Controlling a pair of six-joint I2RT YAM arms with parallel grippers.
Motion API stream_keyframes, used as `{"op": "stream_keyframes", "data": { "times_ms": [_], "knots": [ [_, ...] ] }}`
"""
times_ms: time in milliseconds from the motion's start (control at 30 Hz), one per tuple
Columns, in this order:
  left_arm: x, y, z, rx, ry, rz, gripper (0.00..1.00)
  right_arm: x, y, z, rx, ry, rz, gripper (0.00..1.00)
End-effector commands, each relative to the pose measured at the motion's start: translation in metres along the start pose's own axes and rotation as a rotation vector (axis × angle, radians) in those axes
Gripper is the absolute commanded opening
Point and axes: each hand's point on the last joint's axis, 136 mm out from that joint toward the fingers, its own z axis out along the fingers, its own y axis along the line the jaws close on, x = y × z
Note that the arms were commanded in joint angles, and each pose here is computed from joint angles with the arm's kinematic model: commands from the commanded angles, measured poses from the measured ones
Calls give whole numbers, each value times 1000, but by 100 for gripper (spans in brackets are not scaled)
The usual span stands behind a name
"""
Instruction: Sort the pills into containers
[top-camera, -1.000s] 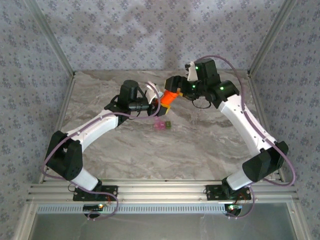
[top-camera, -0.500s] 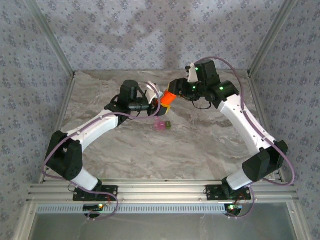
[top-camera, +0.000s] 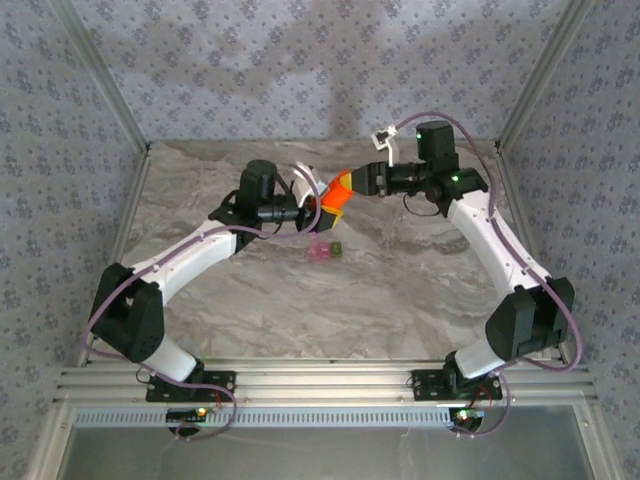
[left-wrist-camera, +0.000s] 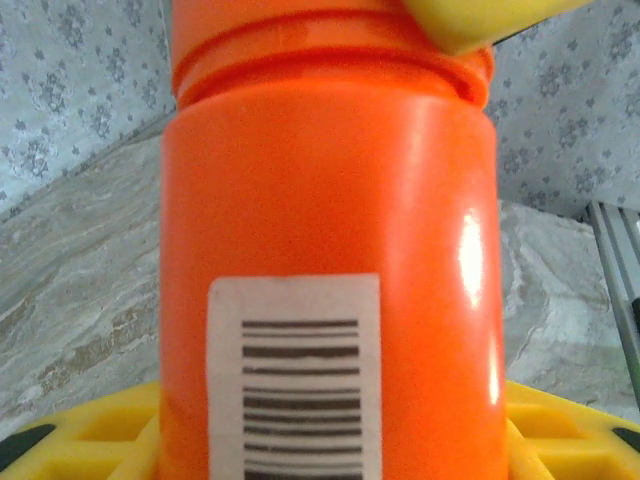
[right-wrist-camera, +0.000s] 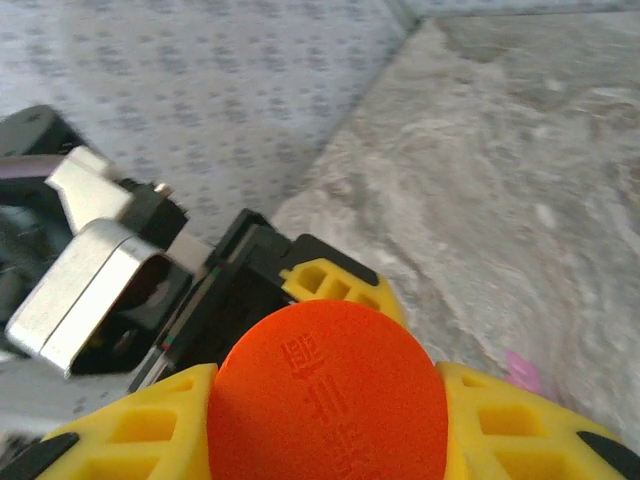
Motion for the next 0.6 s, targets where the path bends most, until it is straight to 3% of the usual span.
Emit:
{"op": "stream_keyframes", "data": {
  "times_ms": [0, 367, 567],
  "knots": [
    [-22, -24, -16, 72, -60, 48, 0, -25, 9, -12, -118, -62, -146, 40],
    [-22, -21, -16, 55, -54, 53, 0, -28, 12, -7, -64, -84, -61, 37],
    [-21, -17, -15, 34, -57, 54, 0, -29, -6, 0, 115, -162, 12, 38]
  ]
}}
